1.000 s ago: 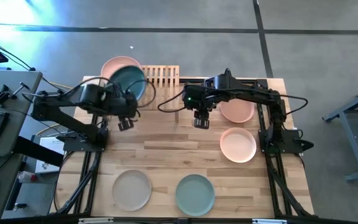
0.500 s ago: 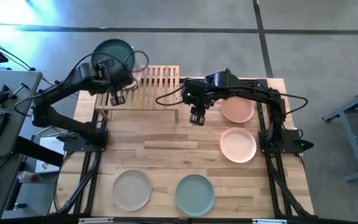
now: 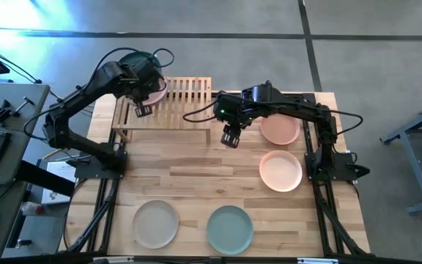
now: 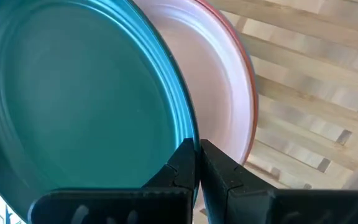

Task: Place and stack plates onto a shelf
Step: Stack the green plate on the top of the light pink plate

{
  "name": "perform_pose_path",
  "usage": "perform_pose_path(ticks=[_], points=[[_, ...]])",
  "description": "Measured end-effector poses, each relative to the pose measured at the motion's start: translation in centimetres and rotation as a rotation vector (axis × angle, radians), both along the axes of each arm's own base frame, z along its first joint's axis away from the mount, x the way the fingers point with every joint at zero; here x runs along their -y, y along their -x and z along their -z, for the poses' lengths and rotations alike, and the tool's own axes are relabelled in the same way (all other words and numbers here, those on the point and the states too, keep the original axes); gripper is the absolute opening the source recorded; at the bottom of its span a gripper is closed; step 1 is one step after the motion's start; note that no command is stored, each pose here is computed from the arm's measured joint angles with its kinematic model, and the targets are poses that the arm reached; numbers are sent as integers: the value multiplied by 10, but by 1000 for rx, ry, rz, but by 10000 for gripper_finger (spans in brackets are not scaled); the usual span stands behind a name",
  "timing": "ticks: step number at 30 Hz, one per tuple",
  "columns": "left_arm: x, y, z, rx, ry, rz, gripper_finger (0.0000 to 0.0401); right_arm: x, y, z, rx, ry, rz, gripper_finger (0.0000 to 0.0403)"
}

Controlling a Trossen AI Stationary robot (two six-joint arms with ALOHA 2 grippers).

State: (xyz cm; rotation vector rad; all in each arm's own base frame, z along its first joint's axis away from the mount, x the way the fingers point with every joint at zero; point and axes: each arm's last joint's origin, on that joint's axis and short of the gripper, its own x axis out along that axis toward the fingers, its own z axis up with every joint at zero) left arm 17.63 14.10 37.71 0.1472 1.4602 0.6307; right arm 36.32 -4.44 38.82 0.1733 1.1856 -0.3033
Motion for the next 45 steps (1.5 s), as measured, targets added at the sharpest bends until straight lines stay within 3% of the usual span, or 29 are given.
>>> perform_pose_path(ticks=[18,26,38,45], points=[[-13,-19,21,-47,127,20,0,-1,0,0,3,-8,18,141],[-21,-15,28,-104,169,-30,0,-1,0,0,2,-7,15,141],[-21,-15,30,-40,242,-33,0,-1,0,0,2,-7,14,141],[-18,-13,37,-75,287,-57,0,-1,0,0,2,-6,14,141]])
